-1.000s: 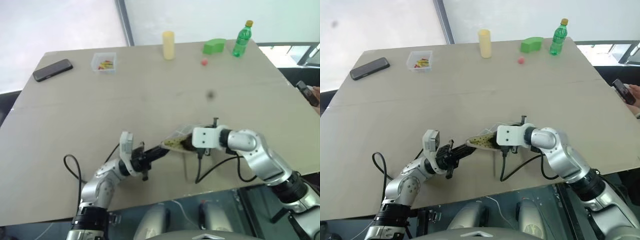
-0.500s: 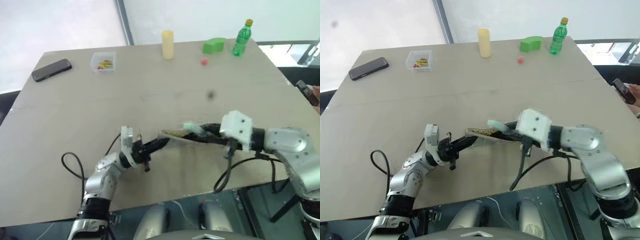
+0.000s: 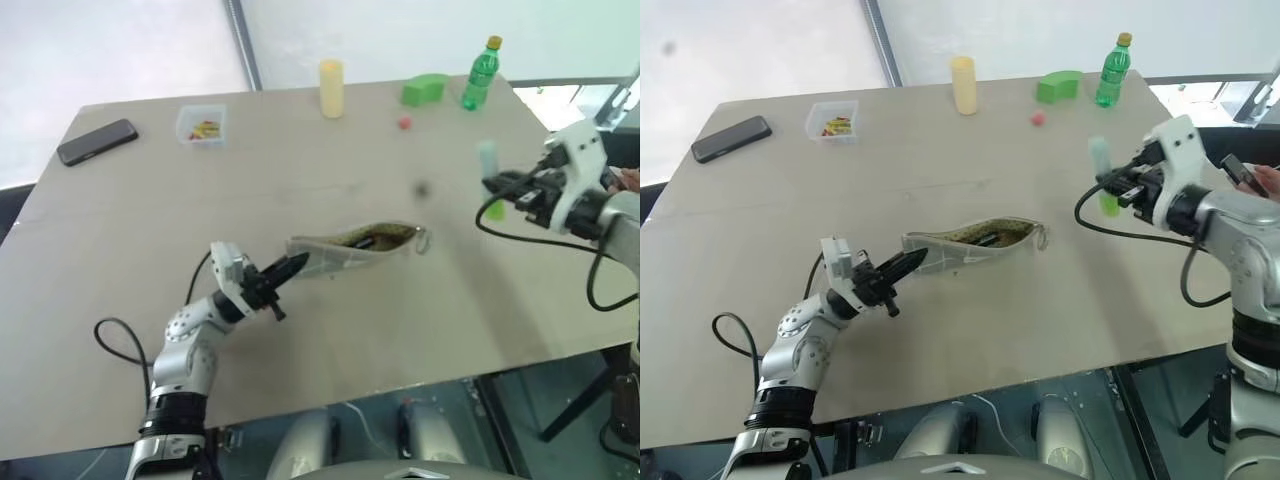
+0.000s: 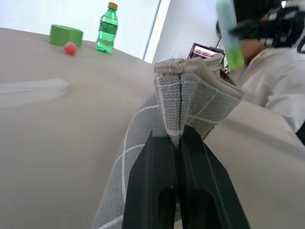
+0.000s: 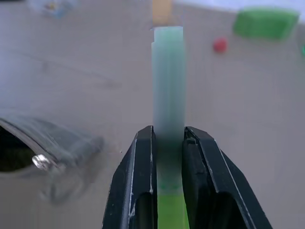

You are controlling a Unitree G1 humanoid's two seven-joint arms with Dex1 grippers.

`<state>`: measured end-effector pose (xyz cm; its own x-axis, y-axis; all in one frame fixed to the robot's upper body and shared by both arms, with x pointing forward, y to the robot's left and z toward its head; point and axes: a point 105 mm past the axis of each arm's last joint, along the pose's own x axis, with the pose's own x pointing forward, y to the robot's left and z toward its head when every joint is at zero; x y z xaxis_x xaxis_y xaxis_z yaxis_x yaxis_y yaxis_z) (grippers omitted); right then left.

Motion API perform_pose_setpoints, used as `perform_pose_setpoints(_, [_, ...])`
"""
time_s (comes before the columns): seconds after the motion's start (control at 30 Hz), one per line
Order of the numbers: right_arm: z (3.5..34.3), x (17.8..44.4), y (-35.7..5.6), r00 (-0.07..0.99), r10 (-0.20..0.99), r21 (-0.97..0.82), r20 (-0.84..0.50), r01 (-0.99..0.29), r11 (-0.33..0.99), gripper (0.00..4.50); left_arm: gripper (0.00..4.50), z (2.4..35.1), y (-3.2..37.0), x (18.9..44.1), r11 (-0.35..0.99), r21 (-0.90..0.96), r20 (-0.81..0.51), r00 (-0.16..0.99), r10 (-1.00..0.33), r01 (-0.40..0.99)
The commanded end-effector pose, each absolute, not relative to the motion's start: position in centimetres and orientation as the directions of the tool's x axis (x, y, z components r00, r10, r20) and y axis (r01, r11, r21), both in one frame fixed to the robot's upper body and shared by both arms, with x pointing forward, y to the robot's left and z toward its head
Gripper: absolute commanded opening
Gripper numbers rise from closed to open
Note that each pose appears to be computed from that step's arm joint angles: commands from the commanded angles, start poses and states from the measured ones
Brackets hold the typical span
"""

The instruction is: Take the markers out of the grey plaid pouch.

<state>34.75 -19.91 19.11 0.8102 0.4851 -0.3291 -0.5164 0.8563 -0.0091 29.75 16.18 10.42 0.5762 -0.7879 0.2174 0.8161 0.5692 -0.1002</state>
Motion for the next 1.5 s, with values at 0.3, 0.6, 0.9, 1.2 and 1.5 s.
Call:
perform_pose_setpoints(0.3, [13.6,35.5,-20.9,0.715,0.471,0.031,-0.517,-0.534,0.845,0.26,0.0,12.4,16.7,28.0,0.559,-0.093,0.295,0.559,-0.775,0.824])
perform_pose_setpoints(0.6, [16.6,34.5,-20.6,0.758,0.522,-0.034,-0.392,-0.579,0.815,4.04,0.0,13.4,15.2,26.9,0.439,-0.161,0.355,0.467,-0.81,0.884])
perform_pose_setpoints(0.9, [27.0,27.1,-16.4,0.64,0.764,-0.121,-0.086,-0.767,0.63,4.04,0.0,15.1,11.8,24.7,0.142,-0.314,0.4,0.266,-0.877,0.939])
perform_pose_setpoints(1.2, [24.4,24.6,-11.5,0.437,0.871,-0.004,-0.225,-0.894,0.448,4.04,0.0,12.0,12.0,24.7,0.166,-0.326,0.303,0.269,-0.914,0.931])
perform_pose_setpoints(1.5, [20.6,23.9,-9.8,0.29,0.888,0.121,-0.356,-0.928,0.351,2.02,0.0,11.0,11.7,23.4,0.175,-0.313,0.297,0.271,-0.915,0.933])
